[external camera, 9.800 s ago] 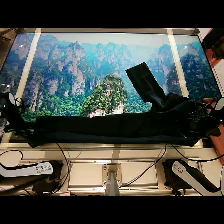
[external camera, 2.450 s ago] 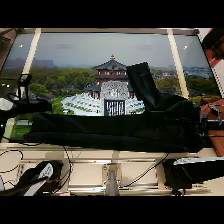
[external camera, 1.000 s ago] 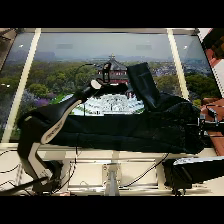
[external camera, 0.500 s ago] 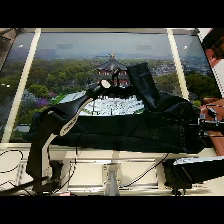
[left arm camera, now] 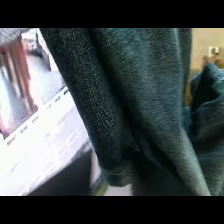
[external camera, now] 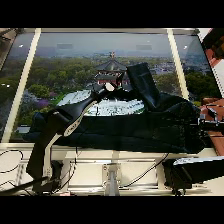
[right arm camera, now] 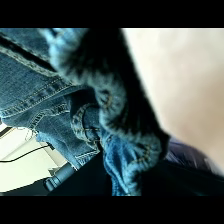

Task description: Fold the clothes and pants, and hang the long-sleeved shirts on hangers.

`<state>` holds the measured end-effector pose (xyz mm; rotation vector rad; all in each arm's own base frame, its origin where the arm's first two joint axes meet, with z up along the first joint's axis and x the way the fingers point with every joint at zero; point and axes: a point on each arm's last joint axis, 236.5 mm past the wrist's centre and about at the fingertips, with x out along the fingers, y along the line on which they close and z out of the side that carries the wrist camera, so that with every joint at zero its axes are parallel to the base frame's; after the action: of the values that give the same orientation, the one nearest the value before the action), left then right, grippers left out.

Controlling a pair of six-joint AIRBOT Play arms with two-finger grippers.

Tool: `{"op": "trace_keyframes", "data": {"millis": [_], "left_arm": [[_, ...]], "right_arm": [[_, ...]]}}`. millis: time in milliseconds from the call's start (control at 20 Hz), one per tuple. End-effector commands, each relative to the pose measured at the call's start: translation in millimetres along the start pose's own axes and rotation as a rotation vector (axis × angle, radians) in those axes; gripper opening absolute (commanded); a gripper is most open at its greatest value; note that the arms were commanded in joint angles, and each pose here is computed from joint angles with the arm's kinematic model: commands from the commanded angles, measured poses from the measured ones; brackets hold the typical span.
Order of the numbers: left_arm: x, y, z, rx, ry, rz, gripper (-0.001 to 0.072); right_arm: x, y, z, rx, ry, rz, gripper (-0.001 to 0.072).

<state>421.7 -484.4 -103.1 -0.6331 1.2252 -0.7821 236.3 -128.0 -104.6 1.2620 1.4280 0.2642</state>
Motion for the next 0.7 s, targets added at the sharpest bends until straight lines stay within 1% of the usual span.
{"op": "trace_keyframes", "data": {"millis": [0, 50, 250, 500, 650], "left_arm": [[3, -1, 9, -0.006, -0.051, 0.002, 0.0106], [3, 0, 13, -0.006, -0.069, 0.006, 0.0030], [-11, -4, 46, -0.004, -0.141, -0.006, 0.0030], [-70, -14, 109, 0.009, -0.266, -0.032, 0.0029], [-114, -19, 135, 0.156, -0.315, 0.013, 0.0029]], "right_arm": [[0, 0, 0, 0.000, 0.000, 0.000, 0.0055], [0, 0, 0, 0.000, 0.000, 0.000, 0.0056], [0, 0, 0, 0.000, 0.000, 0.000, 0.0055], [-1, 10, 5, -0.030, -0.023, 0.036, 0.0055], [-10, 24, 15, -0.092, -0.093, 0.042, 0.0055]]}}
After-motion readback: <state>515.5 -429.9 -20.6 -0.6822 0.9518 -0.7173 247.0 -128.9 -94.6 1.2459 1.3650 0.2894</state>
